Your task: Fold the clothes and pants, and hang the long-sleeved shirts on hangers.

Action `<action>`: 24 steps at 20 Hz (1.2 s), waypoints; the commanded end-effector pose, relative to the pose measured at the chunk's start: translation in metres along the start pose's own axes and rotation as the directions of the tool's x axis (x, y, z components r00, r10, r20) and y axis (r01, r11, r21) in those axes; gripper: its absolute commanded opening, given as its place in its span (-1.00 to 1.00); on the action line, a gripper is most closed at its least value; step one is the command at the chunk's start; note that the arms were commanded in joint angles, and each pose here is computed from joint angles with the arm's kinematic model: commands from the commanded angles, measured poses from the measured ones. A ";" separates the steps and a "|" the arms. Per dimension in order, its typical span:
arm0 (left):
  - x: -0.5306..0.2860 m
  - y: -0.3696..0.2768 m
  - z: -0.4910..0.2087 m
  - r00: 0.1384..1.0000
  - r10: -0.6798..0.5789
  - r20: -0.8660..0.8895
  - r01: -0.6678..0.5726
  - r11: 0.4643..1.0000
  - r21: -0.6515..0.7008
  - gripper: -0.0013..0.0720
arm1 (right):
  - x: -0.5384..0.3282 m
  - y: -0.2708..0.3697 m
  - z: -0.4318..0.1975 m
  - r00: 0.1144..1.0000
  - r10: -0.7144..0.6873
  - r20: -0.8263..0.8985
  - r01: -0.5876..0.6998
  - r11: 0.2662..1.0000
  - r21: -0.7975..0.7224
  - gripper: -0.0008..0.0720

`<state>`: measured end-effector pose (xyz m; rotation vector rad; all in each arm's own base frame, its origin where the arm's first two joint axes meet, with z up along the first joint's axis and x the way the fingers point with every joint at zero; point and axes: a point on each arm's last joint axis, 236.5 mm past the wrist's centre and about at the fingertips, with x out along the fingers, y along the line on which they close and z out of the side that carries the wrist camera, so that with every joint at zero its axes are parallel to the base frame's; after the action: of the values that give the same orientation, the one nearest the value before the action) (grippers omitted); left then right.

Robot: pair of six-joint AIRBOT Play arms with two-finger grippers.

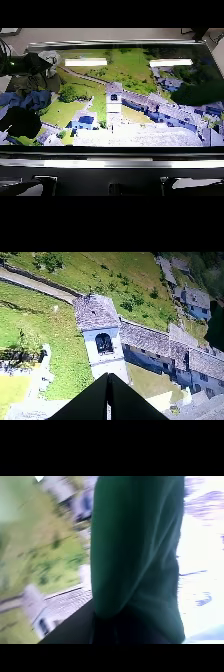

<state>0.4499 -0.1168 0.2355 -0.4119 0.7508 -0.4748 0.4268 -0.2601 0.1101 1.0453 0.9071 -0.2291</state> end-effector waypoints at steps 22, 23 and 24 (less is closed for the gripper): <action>0.003 -0.002 -0.002 1.000 -0.004 -0.006 0.004 0.998 -0.070 -0.91 | -0.045 -0.285 -0.189 0.797 -0.537 -0.277 0.604 0.684 0.409 -0.84; 0.003 -0.002 -0.002 1.000 -0.004 -0.006 0.004 0.998 -0.070 -0.91 | -0.046 -0.285 -0.190 0.795 -0.537 -0.282 0.606 0.682 0.409 -0.65; 0.003 -0.002 -0.001 1.000 -0.004 -0.006 0.004 0.998 -0.070 -0.91 | -0.048 -0.284 -0.186 0.796 -0.541 -0.272 0.605 0.686 0.405 -0.09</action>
<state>0.4498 -0.1199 0.2343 -0.4782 0.7741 -0.4546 0.1387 -0.2639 -0.0755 1.2126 1.3290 -0.9690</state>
